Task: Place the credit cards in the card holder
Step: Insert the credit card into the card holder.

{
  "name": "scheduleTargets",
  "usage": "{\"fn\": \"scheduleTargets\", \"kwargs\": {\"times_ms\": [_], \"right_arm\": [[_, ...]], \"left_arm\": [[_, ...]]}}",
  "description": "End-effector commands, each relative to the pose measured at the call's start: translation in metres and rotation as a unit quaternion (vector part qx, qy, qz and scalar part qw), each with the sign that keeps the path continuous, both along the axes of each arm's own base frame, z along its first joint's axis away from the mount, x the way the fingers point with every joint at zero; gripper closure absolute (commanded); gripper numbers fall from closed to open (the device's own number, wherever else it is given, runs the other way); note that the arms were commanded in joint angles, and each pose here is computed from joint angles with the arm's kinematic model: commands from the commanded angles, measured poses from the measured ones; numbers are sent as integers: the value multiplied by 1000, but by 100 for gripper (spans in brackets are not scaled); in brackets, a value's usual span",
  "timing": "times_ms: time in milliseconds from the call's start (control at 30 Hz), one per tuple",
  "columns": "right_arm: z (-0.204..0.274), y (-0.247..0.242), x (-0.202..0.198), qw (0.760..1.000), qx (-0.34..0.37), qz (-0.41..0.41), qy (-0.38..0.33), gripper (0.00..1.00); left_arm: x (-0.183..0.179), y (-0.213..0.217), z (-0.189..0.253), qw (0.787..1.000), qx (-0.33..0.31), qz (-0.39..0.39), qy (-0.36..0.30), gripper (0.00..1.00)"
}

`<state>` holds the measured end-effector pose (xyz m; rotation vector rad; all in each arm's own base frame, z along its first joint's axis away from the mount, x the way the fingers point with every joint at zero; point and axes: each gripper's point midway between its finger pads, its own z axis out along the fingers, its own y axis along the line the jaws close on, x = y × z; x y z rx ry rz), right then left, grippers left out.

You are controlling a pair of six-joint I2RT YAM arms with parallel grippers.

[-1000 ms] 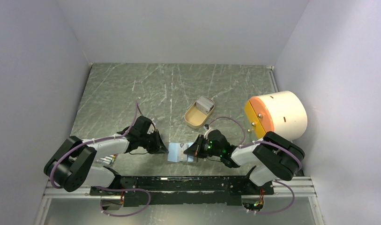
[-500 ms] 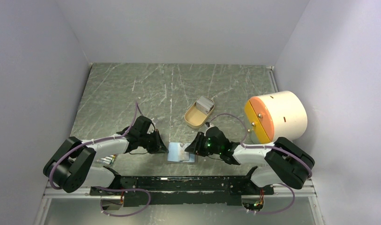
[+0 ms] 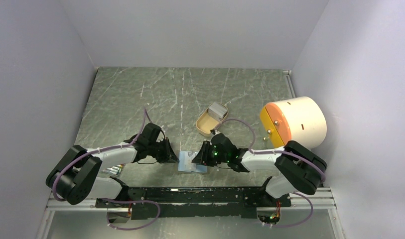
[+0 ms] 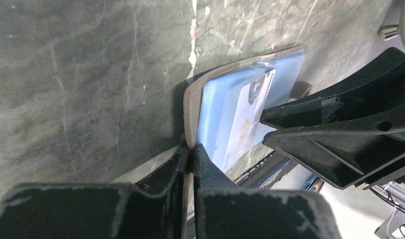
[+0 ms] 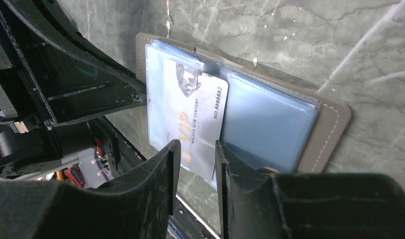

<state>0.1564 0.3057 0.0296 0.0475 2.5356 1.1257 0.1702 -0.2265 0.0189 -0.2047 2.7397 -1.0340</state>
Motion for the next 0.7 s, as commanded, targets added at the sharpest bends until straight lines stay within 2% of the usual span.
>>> {"fn": "scheduleTargets", "kwargs": {"times_ms": [0,400,667], "right_arm": [[0,8,1,1000,-3,14,-9,64],[5,25,3,999,12,36,-23,64],[11,27,2,998,30,38,-32,61]], "left_arm": [[1,-2,4,1000,-13,-5,-8,91],[1,-5,7,1000,-24,-11,-13,91],[3,-7,14,999,-32,-15,-20,91]]}}
